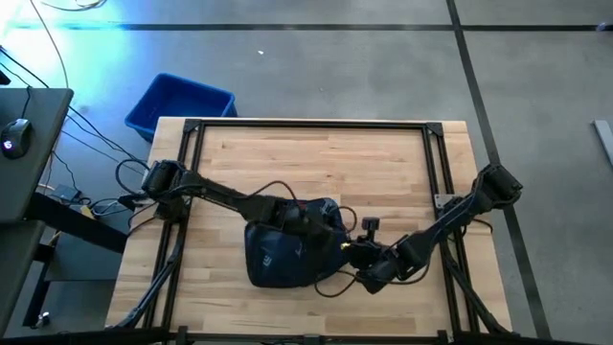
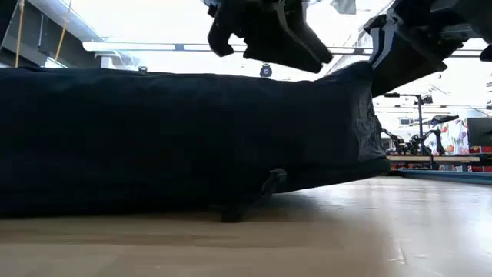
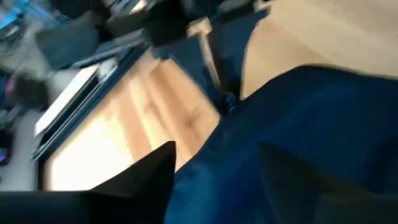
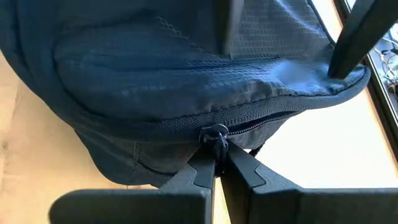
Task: Unpack backpack
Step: Open the black backpack on the table
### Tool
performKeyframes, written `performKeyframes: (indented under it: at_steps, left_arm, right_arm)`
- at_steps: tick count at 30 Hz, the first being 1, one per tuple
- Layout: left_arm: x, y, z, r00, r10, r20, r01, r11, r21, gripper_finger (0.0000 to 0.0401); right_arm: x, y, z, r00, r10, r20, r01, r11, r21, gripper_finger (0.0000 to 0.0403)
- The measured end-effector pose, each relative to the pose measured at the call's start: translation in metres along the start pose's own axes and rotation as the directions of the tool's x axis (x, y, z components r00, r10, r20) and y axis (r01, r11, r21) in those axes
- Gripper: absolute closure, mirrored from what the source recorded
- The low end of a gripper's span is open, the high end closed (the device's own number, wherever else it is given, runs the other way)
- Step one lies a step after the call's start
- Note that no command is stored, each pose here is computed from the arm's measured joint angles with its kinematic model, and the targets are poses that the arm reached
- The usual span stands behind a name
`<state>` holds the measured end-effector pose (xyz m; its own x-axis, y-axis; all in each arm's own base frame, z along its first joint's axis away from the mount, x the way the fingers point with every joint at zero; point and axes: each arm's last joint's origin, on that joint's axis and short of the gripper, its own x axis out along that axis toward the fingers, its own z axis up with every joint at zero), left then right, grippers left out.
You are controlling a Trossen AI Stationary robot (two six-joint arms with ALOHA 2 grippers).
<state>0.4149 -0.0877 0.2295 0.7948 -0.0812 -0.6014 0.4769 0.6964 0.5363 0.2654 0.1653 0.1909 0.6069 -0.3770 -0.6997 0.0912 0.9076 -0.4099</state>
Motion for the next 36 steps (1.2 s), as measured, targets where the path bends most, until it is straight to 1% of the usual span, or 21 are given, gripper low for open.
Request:
performKeyframes:
  at_steps: [2, 5, 7, 9, 11, 14, 16, 17, 18, 20, 22, 25, 28, 30, 33, 34, 36]
  left_arm:
    - [0.007, -0.001, -0.006, 0.999, -0.039, 0.006, 0.039, 0.999, 0.016, 0.0171]
    - [0.020, -0.002, -0.015, 0.999, -0.052, -0.015, 0.053, 0.998, 0.041, 0.0165]
    - [0.025, -0.002, -0.019, 0.999, -0.048, -0.024, 0.050, 0.998, 0.046, 0.0169]
    - [0.029, -0.003, -0.022, 0.998, -0.040, -0.041, 0.043, 0.998, 0.053, 0.0184]
    - [0.031, -0.004, -0.023, 0.998, -0.022, -0.052, 0.026, 0.997, 0.075, 0.0214]
    - [0.033, -0.004, -0.022, 0.999, -0.004, -0.050, 0.008, 0.995, 0.097, 0.0289]
    - [0.033, -0.004, -0.022, 0.999, 0.003, -0.046, 0.001, 0.997, 0.079, 0.0355]
    - [0.033, -0.003, -0.022, 0.998, 0.009, -0.055, -0.006, 0.998, 0.060, 0.0377]
    - [0.033, -0.003, -0.023, 0.997, 0.023, -0.067, -0.020, 0.999, 0.034, 0.0387]
    - [0.033, -0.001, -0.026, 0.992, 0.057, -0.115, -0.057, 0.998, 0.004, 0.0390]
    - [0.033, 0.000, -0.030, 0.982, 0.080, -0.170, -0.081, 0.997, 0.000, 0.0397]
    - [0.032, 0.002, -0.040, 0.967, 0.074, -0.243, -0.090, 0.994, -0.058, 0.0400]
    - [0.031, 0.008, -0.052, 0.944, 0.076, -0.321, -0.125, 0.983, -0.136, 0.0401]
    - [0.030, 0.014, -0.061, 0.914, 0.108, -0.390, -0.188, 0.967, -0.173, 0.0401]
    - [0.028, 0.021, -0.070, 0.872, 0.166, -0.461, -0.290, 0.933, -0.212, 0.0401]
    - [0.028, 0.022, -0.072, 0.860, 0.177, -0.479, -0.312, 0.924, -0.220, 0.0401]
    - [0.027, 0.025, -0.076, 0.852, 0.179, -0.492, -0.334, 0.909, -0.249, 0.0401]
  right_arm:
    - [0.000, 0.000, 0.000, 1.000, 0.005, 0.000, -0.005, 1.000, 0.002, 0.0403]
    - [0.000, 0.001, 0.001, 1.000, 0.016, 0.003, -0.016, 1.000, 0.007, 0.0403]
    - [0.000, 0.001, 0.001, 0.999, 0.033, -0.001, -0.032, 0.999, 0.009, 0.0403]
    - [0.000, 0.002, 0.001, 0.999, 0.043, -0.001, -0.043, 0.999, 0.014, 0.0403]
    - [0.001, 0.002, 0.002, 0.999, 0.046, 0.001, -0.046, 0.999, 0.016, 0.0403]
    - [0.004, 0.005, 0.002, 0.999, 0.049, 0.004, -0.049, 0.999, 0.019, 0.0403]
    - [0.008, 0.009, 0.001, 0.998, 0.066, -0.007, -0.066, 0.998, 0.017, 0.0403]
    - [0.011, 0.012, 0.000, 0.997, 0.073, -0.016, -0.073, 0.997, 0.013, 0.0403]
    - [0.013, 0.014, -0.002, 0.997, 0.077, -0.027, -0.077, 0.997, 0.009, 0.0403]
    - [0.017, 0.017, -0.004, 0.996, 0.076, -0.047, -0.076, 0.997, 0.005, 0.0403]
    - [0.018, 0.018, -0.007, 0.995, 0.075, -0.058, -0.075, 0.997, 0.007, 0.0403]
    - [0.017, 0.020, -0.007, 0.995, 0.078, -0.055, -0.077, 0.997, 0.006, 0.0403]
    - [0.015, 0.022, -0.008, 0.995, 0.079, -0.053, -0.079, 0.997, 0.000, 0.0402]
    - [0.015, 0.023, -0.006, 0.994, 0.099, -0.049, -0.098, 0.995, 0.019, 0.0402]
    - [0.016, 0.022, -0.006, 0.996, 0.081, -0.044, -0.080, 0.996, 0.033, 0.0402]
    - [0.016, 0.022, -0.005, 0.997, 0.073, -0.034, -0.071, 0.997, 0.037, 0.0402]
    - [0.018, 0.023, -0.004, 0.998, 0.056, -0.012, -0.056, 0.997, 0.045, 0.0402]
